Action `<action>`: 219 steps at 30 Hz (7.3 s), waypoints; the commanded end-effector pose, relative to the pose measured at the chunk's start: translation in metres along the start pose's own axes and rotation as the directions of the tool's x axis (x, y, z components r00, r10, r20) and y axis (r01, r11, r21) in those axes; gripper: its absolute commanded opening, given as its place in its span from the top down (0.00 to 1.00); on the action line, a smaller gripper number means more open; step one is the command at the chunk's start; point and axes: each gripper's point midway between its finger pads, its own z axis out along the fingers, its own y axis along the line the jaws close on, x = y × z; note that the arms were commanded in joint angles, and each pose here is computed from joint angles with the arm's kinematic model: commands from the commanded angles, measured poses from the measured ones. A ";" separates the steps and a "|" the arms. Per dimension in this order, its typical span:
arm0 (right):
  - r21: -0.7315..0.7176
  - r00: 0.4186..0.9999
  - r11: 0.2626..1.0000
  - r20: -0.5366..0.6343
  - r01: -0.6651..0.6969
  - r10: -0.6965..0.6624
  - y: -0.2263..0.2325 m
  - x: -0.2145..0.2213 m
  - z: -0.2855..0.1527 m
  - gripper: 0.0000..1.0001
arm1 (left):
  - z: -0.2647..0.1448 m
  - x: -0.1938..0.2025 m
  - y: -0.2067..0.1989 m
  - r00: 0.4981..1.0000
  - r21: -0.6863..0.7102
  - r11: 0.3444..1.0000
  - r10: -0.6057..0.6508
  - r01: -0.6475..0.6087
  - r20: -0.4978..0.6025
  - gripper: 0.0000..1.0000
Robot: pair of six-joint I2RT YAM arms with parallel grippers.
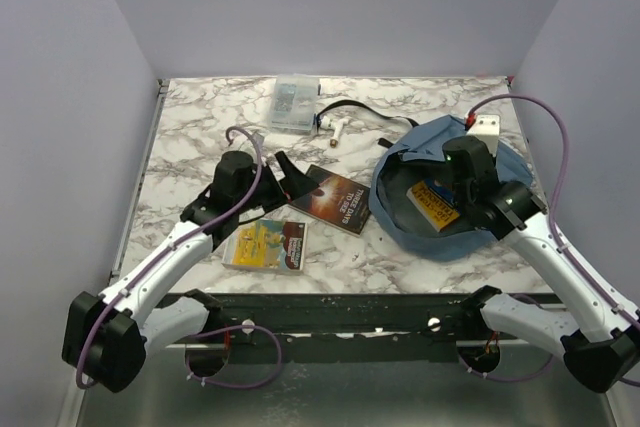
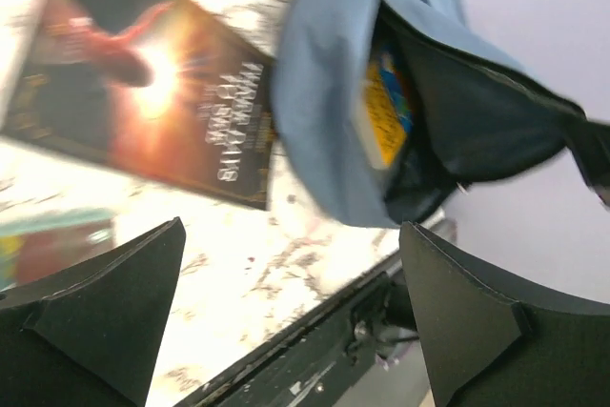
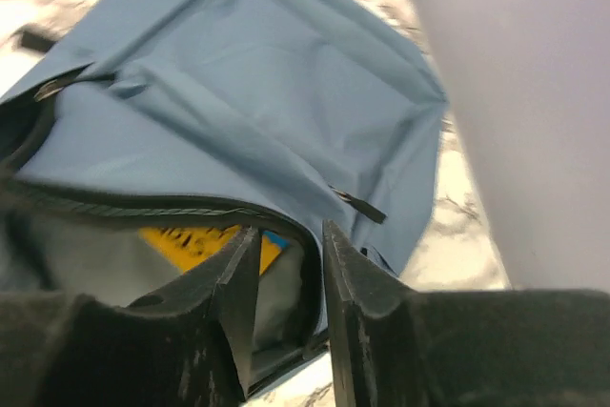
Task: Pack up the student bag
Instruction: Pick up the book from the center of the board.
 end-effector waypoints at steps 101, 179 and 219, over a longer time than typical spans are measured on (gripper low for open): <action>-0.759 0.652 0.180 -0.635 -0.625 -0.415 0.381 0.198 -0.137 0.39 | -0.104 0.071 0.198 0.907 -0.658 0.625 -0.327 0.419 0.266 0.02; -0.623 0.521 0.243 -0.767 -0.743 -0.374 0.342 0.204 -0.113 0.19 | -0.081 0.076 0.186 0.834 -0.421 0.720 -0.495 0.551 0.245 0.02; -0.464 0.421 0.030 -0.828 -0.886 -0.369 0.320 0.156 -0.150 0.15 | -0.057 0.038 0.082 0.838 0.144 0.829 -0.545 0.541 -0.009 1.00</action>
